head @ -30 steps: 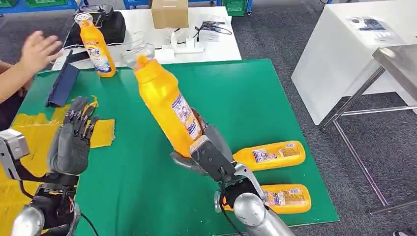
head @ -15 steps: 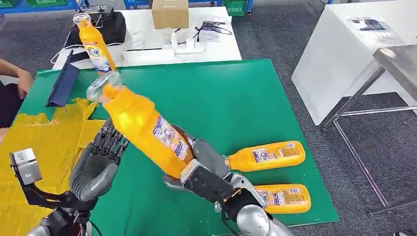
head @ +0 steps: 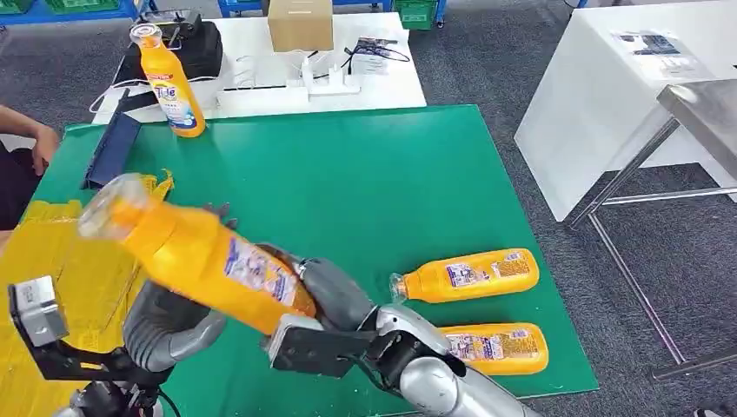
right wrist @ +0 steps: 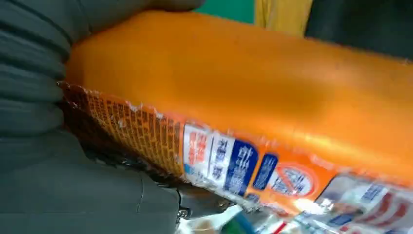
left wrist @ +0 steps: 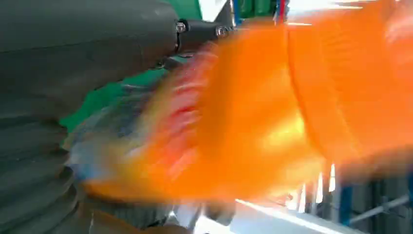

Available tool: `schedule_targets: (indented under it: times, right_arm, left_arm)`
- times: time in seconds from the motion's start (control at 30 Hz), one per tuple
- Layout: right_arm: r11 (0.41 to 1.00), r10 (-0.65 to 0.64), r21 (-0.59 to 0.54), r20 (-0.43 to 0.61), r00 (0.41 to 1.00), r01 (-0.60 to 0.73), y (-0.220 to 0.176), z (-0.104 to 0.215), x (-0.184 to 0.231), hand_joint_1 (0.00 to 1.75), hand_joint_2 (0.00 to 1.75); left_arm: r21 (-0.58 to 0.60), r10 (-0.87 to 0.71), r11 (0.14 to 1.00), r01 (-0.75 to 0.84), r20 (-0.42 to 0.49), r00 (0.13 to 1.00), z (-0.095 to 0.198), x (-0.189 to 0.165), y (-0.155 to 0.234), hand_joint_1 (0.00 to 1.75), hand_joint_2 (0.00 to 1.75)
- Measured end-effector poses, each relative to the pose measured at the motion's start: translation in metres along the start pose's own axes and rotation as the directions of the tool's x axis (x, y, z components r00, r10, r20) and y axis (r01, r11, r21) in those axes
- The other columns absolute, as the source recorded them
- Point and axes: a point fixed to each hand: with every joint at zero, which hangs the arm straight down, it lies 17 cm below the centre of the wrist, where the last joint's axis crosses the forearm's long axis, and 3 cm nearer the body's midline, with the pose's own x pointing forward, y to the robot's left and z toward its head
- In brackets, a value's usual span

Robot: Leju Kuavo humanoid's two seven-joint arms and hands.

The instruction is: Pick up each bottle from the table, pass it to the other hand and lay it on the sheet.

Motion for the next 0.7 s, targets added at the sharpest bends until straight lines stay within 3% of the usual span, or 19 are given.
schedule_targets:
  times: [0.2, 0.23, 0.27, 0.7]
  right_arm:
    - [0.997, 0.041, 0.069, 0.045, 0.998, -0.044, 0.012, -0.014, 0.025, 1.75, 1.75]
    - [0.996, 0.045, 0.073, 0.049, 0.998, -0.048, 0.012, -0.014, 0.027, 1.75, 1.75]
    - [0.996, 0.048, 0.078, 0.050, 0.998, -0.052, 0.012, -0.015, 0.027, 1.75, 1.75]
    - [0.993, 0.067, 0.093, 0.049, 0.997, -0.072, 0.012, -0.016, 0.025, 1.75, 1.75]
  left_arm:
    - [0.015, -0.021, 1.000, 0.021, -0.002, 1.000, -0.004, 0.000, 0.007, 0.00, 1.75]
    - [0.021, -0.026, 0.999, 0.027, -0.004, 1.000, -0.004, -0.001, 0.009, 1.38, 1.75]
    - [0.025, -0.035, 0.999, 0.035, -0.006, 0.999, -0.004, -0.002, 0.010, 1.75, 1.75]
    - [0.046, -0.078, 0.996, 0.077, 0.009, 0.997, -0.002, 0.000, 0.017, 1.75, 1.75]
